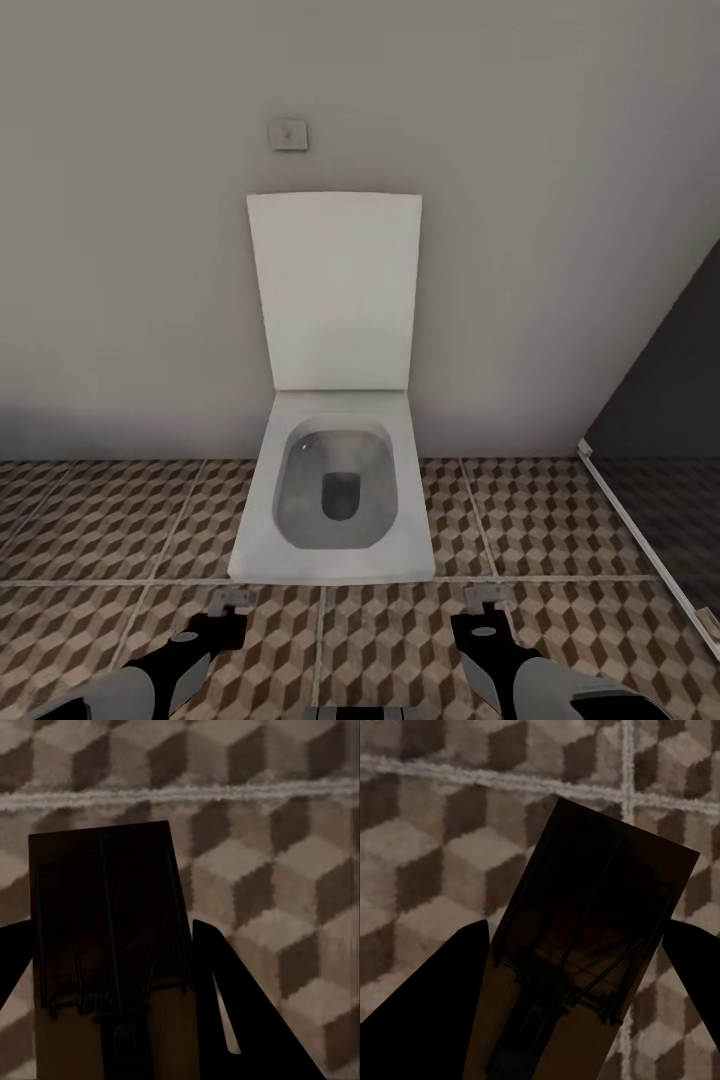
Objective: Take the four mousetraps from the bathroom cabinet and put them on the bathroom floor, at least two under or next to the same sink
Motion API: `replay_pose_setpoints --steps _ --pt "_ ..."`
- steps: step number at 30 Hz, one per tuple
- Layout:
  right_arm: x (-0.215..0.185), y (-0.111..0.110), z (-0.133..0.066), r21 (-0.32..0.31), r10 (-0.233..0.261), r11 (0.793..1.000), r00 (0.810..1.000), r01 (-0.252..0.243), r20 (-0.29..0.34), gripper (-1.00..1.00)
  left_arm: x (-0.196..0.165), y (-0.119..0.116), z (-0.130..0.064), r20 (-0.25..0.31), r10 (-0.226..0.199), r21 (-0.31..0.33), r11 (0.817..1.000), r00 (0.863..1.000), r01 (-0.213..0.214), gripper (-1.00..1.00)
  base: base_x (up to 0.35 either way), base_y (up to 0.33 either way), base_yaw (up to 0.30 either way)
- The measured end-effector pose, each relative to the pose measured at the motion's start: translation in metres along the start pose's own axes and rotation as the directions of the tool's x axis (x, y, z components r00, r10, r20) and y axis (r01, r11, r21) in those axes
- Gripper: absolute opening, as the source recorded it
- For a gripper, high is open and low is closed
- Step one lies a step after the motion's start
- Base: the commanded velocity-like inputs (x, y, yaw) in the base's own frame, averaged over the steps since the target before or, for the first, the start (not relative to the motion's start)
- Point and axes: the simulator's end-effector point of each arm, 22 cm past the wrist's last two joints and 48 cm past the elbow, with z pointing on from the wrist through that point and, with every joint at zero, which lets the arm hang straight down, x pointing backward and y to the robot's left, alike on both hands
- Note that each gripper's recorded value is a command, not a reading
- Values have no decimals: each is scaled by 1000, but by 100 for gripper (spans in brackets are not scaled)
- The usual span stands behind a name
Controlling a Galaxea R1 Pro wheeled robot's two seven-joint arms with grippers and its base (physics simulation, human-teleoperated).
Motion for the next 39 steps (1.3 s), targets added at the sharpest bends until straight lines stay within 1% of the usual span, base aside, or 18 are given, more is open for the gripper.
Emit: replay_pose_setpoints --steps 8,15,29,39 --pt "0 -3 1 4 -2 1000 1000 2 0 -100 0 -6 0 0 -8 6 1000 1000 8 -100 0 0 0" --pt "14 1 8 0 -11 1000 1000 11 -28 -100 16 -10 7 -35 -11 10 1000 999 12 -100 0 0 0" --pt "43 8 21 -9 -28 1000 996 27 -81 -100 46 -10 20 -92 -17 8 1000 996 18 -100 0 0 0" --pt "42 10 21 -12 -29 1000 996 28 -79 -100 46 -9 20 -91 -17 7 1000 996 17 -100 0 0 0"
